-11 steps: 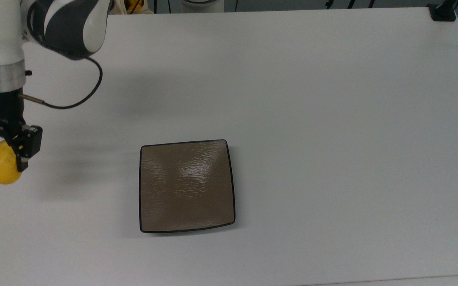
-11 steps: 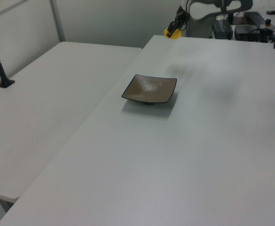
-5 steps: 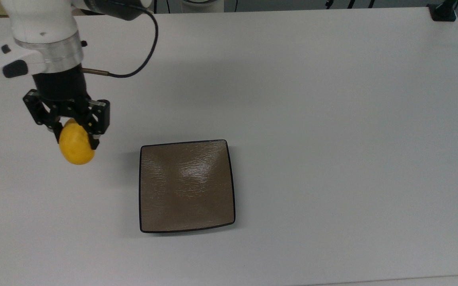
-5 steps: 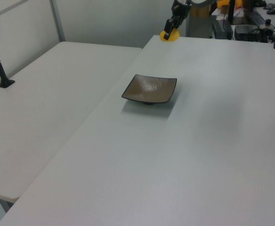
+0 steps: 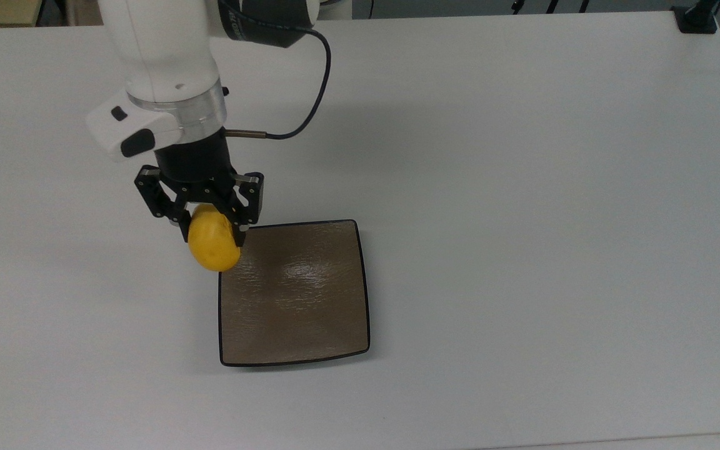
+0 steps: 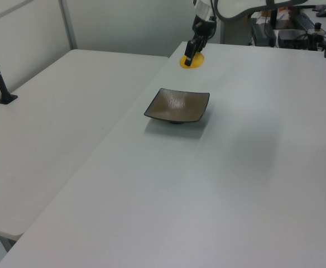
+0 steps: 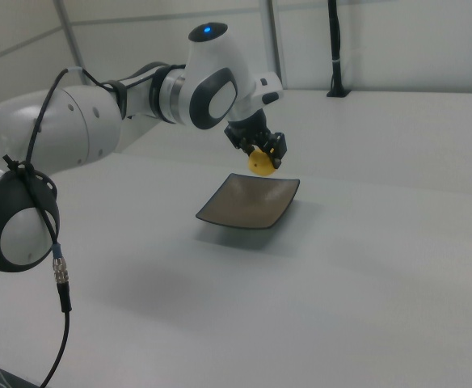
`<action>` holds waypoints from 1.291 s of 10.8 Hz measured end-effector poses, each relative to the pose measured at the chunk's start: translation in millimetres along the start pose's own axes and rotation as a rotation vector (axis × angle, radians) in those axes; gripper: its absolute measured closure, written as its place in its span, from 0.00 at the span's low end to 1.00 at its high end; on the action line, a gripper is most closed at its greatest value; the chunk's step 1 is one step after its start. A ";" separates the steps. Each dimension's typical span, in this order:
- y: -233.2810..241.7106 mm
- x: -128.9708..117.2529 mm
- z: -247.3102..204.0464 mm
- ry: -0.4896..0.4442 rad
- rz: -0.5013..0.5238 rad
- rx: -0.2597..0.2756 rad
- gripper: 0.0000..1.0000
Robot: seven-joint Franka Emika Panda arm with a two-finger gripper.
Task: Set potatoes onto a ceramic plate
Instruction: 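Lift the held potato and carry it over the dark plate, then lower the potato onto the plate and open the gripper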
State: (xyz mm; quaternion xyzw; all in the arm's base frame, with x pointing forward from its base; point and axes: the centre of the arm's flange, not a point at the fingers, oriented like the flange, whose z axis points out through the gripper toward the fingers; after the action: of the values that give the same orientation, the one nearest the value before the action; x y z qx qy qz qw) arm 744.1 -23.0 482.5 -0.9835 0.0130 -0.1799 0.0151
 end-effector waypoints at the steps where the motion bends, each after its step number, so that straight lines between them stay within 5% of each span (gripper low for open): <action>1: -10.4 -1.2 7.8 0.029 -0.011 0.011 0.36; 8: -70.4 -40.0 86.7 0.197 -0.074 0.055 0.36; 14: -87.0 -64.0 143.9 0.209 -0.129 0.044 0.37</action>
State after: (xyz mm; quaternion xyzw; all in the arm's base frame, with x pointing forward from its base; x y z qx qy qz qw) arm 737.0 69.5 328.3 -0.9576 -0.0529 -0.2821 0.0236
